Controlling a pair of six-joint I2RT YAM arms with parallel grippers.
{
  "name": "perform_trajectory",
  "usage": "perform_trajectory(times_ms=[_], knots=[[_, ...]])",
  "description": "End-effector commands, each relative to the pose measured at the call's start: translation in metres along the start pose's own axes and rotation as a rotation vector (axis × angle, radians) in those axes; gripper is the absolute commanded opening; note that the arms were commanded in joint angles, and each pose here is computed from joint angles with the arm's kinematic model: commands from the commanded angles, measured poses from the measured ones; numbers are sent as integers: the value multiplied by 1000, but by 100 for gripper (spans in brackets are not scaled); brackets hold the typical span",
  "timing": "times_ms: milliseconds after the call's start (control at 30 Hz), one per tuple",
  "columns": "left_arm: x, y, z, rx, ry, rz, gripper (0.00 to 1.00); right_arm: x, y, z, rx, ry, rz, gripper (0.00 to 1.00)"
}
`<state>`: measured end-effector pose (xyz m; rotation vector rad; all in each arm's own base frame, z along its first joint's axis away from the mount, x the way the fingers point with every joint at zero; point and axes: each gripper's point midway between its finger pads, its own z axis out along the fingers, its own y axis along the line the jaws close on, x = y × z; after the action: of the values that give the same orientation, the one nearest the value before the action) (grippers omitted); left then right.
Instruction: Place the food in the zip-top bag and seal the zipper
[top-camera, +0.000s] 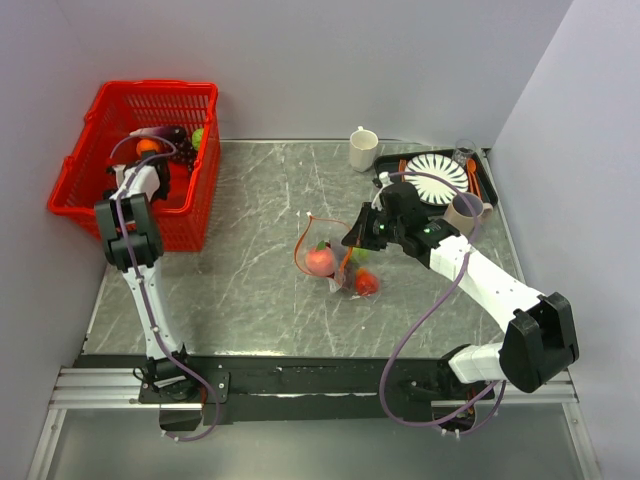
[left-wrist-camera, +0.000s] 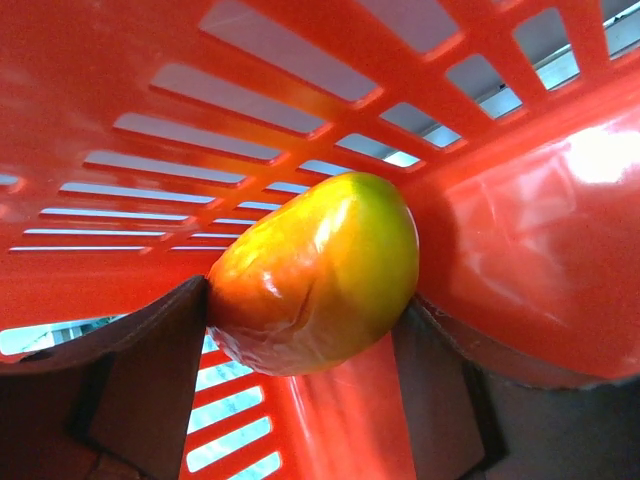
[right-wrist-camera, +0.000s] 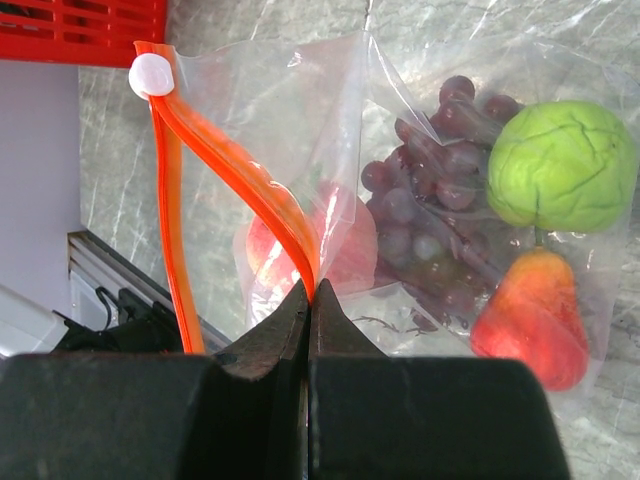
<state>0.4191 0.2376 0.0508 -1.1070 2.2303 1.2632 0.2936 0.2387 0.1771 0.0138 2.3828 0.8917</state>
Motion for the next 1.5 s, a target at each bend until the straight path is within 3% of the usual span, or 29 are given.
perform_trajectory(times_ms=[0, 267, 667, 800, 933, 1167, 1200, 1267, 1300, 1467], knots=[[-7, 16, -19, 47, 16, -82, 66, -20, 14, -14, -27, -61, -30, 0], [-41, 23, -125, 359, -70, -157, 61, -19, 13, -14, -23, -60, -38, 0], [-102, 102, -229, 575, -244, -380, 50, -27, 21, -20, -28, -69, -41, 0], [-122, 145, -281, 715, -361, -498, 47, -34, 24, -26, -15, -83, -46, 0], [-124, 165, -326, 940, -404, -544, 39, -39, 29, -32, -19, -98, -43, 0], [-75, 159, -415, 1489, -323, -476, 30, -43, 38, -41, -51, -127, -13, 0], [-50, 152, -435, 1624, -247, -423, 29, -44, 41, -42, -58, -129, -12, 0], [-35, 152, -467, 1818, -218, -398, 27, -44, 43, -41, -67, -118, -6, 0], [-5, 146, -485, 1944, -103, -339, 25, -46, 46, -42, -74, -119, -5, 0], [53, 149, -537, 2205, 23, -262, 22, -48, 55, -38, -106, -98, 14, 0]])
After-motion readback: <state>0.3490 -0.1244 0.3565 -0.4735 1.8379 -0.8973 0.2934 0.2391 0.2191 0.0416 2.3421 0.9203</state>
